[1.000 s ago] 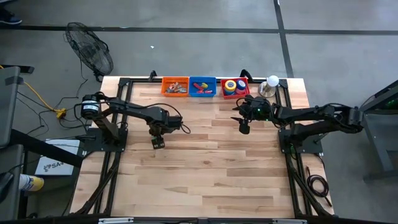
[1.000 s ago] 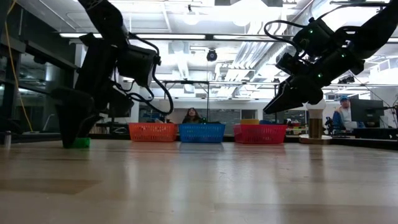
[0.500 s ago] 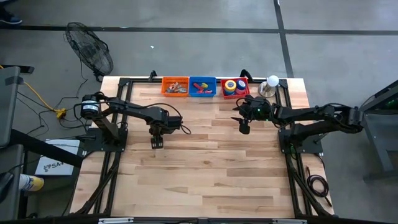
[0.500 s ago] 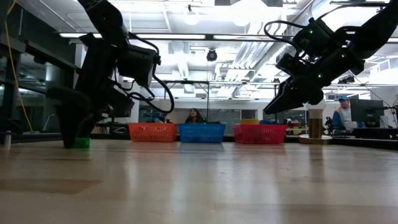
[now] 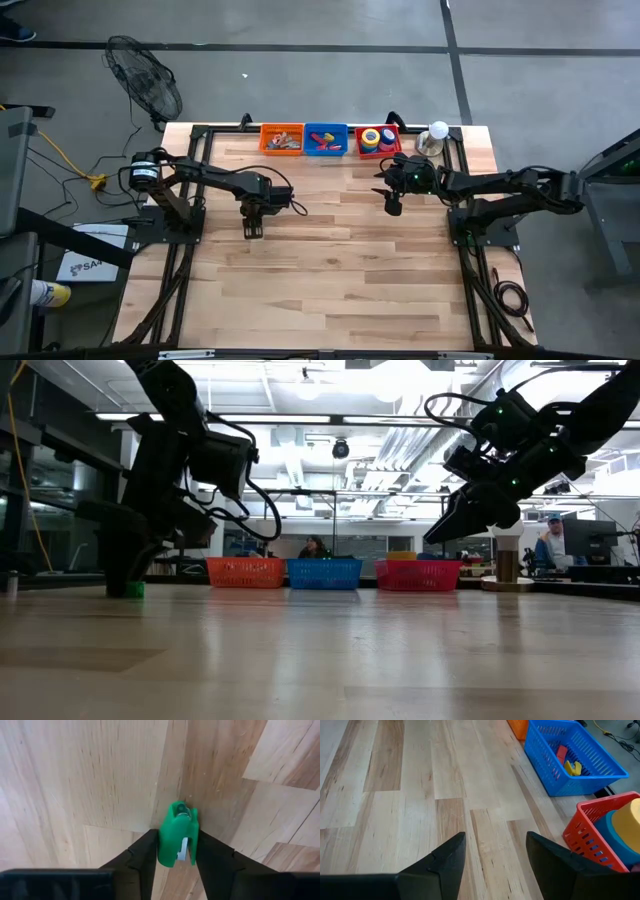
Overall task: Pick and place Stapler, Stapler remover, tape
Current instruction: Put the green stapler into the blue bin
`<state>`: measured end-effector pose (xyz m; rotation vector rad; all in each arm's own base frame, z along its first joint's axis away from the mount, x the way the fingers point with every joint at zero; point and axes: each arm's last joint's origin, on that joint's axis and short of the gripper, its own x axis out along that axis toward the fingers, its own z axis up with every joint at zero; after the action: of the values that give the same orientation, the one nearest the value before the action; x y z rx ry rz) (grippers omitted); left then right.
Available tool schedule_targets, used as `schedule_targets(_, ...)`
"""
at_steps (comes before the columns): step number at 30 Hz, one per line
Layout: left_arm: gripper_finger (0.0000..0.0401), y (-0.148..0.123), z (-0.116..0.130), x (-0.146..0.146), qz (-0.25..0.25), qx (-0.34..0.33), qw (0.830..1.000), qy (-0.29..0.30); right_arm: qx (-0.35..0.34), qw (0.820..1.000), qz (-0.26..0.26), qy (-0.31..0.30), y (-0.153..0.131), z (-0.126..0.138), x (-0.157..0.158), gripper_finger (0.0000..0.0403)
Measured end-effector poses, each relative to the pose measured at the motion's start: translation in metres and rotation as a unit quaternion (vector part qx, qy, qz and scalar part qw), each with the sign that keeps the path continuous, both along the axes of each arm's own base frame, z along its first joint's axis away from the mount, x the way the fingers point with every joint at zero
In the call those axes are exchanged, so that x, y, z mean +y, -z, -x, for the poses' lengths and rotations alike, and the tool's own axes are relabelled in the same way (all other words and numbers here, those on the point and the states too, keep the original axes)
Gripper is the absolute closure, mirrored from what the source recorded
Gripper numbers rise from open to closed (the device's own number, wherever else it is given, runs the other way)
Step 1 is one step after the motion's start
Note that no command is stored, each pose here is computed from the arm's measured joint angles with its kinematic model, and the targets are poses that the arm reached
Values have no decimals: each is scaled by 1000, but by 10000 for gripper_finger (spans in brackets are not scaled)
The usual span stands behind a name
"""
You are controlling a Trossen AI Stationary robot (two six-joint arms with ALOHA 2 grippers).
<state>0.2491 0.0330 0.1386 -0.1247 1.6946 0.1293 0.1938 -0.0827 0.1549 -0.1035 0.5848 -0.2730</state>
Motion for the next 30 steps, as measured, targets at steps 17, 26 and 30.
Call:
schedule_targets(17,341,-5,-6,1,3,-11,1000,-5,0,1000,0,0,0,0,0,203)
schedule_targets(26,339,-40,-54,9,-54,-166,984,30,-1,1000,0,0,0,0,0,203)
schedule_targets(30,338,-55,-72,19,-128,-238,962,46,-1,1000,0,0,0,0,0,203)
